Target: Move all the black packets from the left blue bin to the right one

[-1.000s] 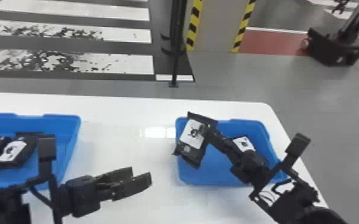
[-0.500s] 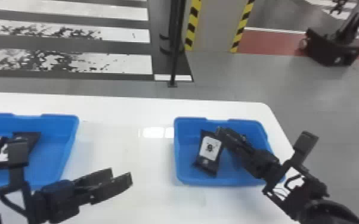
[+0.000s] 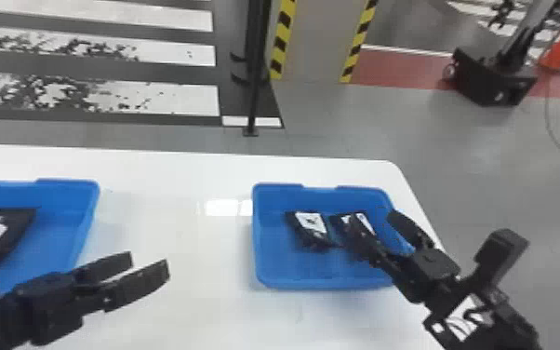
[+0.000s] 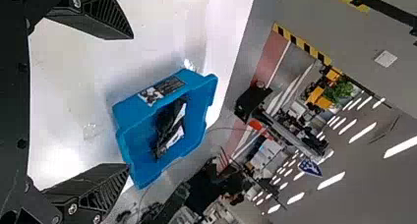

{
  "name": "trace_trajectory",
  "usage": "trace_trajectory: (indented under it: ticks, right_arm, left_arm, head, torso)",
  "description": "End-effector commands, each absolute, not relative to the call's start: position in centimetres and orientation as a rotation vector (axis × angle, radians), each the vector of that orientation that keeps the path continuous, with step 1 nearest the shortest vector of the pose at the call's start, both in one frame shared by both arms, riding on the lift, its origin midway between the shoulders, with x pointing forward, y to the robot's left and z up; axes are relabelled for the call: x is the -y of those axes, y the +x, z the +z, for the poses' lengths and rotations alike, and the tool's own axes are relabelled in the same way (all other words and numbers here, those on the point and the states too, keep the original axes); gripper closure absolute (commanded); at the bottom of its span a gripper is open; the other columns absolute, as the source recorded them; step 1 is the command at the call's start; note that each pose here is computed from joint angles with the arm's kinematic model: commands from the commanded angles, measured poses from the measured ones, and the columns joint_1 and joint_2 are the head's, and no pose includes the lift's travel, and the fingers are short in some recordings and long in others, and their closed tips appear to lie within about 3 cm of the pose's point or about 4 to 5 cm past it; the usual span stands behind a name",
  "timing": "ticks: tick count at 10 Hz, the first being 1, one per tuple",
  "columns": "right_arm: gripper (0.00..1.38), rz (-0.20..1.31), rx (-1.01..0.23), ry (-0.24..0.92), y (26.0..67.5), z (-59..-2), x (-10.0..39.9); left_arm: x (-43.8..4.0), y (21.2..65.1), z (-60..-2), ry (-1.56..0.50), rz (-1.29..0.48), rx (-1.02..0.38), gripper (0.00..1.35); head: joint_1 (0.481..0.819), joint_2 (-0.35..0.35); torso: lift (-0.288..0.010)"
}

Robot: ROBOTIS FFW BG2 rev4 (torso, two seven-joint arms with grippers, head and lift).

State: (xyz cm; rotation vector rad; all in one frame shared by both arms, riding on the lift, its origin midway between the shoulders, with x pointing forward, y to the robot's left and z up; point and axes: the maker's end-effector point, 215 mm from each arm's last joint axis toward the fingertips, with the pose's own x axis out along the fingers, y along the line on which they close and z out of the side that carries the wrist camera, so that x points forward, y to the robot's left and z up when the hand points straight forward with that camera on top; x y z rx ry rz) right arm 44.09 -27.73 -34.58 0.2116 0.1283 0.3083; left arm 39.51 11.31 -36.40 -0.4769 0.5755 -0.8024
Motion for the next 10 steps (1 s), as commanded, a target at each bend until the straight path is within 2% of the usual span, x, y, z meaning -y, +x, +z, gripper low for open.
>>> trace_trajectory:
  ticks: [1,4,6,9,10]
  right_arm:
    - [0.14,0.278,-0.083,0.167,40.9,-32.6,27.3]
    - [0.14,0.216,-0.047,0.115,36.4,-30.3,27.0]
    - [0.14,0.198,-0.071,0.134,34.4,-30.5,26.5]
    - [0.14,0.205,-0.111,0.177,33.9,-32.1,25.8]
    - [0.14,0.207,-0.119,0.183,33.9,-32.4,25.8]
  left_arm:
    - [-12.8,39.9,-36.6,-0.466,-0.764,-0.577,0.16]
    - [-18.0,41.6,-37.4,-0.426,-0.622,-0.584,0.16]
    - [-23.4,43.9,-36.8,-0.358,-0.489,-0.569,0.15]
    - [-32.7,46.0,-37.2,-0.242,-0.240,-0.640,0.15]
    - [-34.6,46.5,-38.0,-0.241,-0.191,-0.674,0.16]
  head:
    - [0.695,-0.224]
    - [0.695,-0.177]
    - [0.695,-0.134]
    - [0.695,0.020]
    - [0.695,0.048]
  torso:
    - [-0.150]
    - [-0.150]
    - [-0.150]
    - [-0.150]
    - [-0.150]
